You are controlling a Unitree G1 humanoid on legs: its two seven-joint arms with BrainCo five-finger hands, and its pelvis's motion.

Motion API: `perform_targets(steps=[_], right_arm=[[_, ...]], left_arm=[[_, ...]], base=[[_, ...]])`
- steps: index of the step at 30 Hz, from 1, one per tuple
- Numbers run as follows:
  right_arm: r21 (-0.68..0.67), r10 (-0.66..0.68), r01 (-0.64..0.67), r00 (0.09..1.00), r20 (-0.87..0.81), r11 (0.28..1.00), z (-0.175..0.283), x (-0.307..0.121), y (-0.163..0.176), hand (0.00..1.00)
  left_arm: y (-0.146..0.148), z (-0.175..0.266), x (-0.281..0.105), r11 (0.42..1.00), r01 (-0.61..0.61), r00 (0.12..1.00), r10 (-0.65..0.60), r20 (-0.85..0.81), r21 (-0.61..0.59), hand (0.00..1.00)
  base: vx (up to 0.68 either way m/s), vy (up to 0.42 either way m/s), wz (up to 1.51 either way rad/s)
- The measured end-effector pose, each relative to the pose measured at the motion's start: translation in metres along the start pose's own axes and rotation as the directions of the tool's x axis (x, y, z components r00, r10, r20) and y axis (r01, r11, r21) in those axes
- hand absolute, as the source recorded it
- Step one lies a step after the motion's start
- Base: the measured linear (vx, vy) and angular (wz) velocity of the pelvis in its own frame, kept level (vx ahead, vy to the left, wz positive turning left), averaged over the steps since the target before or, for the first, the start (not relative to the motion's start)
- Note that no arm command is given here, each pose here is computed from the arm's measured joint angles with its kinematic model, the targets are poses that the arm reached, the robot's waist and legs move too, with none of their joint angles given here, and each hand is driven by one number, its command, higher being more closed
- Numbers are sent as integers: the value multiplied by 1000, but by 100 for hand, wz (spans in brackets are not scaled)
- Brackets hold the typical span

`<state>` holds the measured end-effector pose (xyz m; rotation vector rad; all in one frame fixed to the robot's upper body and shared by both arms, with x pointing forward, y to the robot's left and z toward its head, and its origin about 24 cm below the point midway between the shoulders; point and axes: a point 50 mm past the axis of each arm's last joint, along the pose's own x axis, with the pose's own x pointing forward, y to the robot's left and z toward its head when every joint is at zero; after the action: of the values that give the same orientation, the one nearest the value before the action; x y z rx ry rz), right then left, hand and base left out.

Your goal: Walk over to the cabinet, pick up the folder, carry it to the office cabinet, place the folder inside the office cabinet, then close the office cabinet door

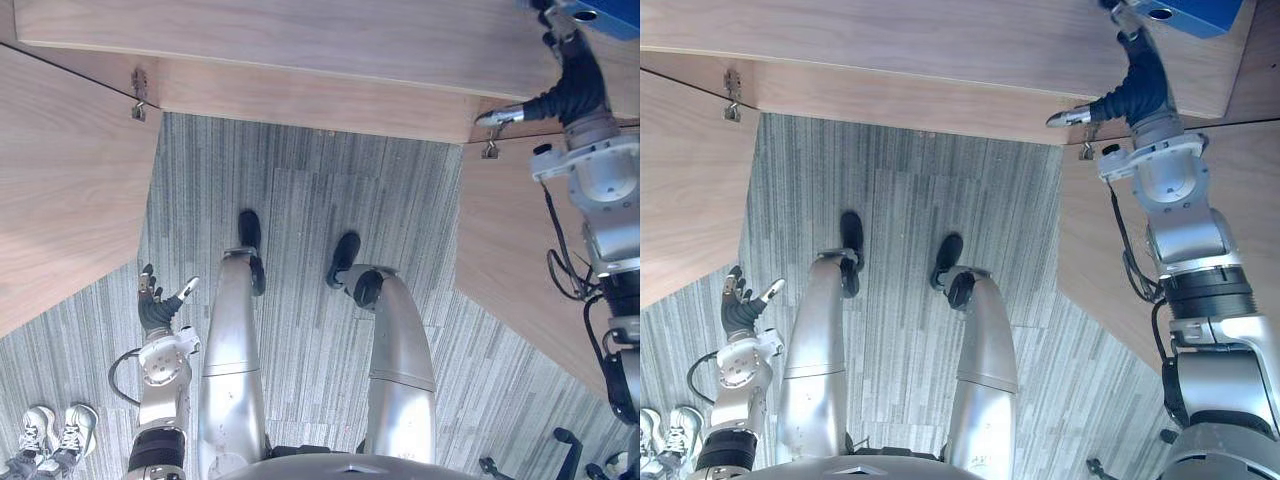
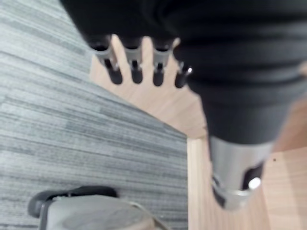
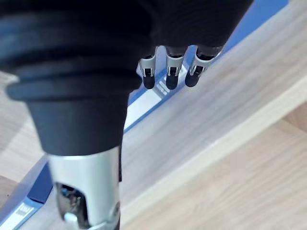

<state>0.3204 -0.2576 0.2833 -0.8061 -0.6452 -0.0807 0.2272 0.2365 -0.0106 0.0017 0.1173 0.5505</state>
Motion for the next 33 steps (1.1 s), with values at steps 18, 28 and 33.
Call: perform_targets(steps=[18, 28, 33], right_arm=[[197, -449, 433, 893, 42, 880, 23, -22, 22, 100], [205, -525, 513, 851, 1, 833, 21, -4, 13, 100], [194, -530, 526, 847, -33, 828, 15, 3, 12, 100]], left_arm=[[0, 8, 0, 1000, -28, 999, 28, 39, 5, 0], [-1, 8, -1, 999, -44, 998, 43, 40, 14, 0], [-1, 8, 0, 999, -47, 998, 47, 41, 14, 0]], base=[[0, 0, 0], [0, 0, 0], [0, 4, 3]])
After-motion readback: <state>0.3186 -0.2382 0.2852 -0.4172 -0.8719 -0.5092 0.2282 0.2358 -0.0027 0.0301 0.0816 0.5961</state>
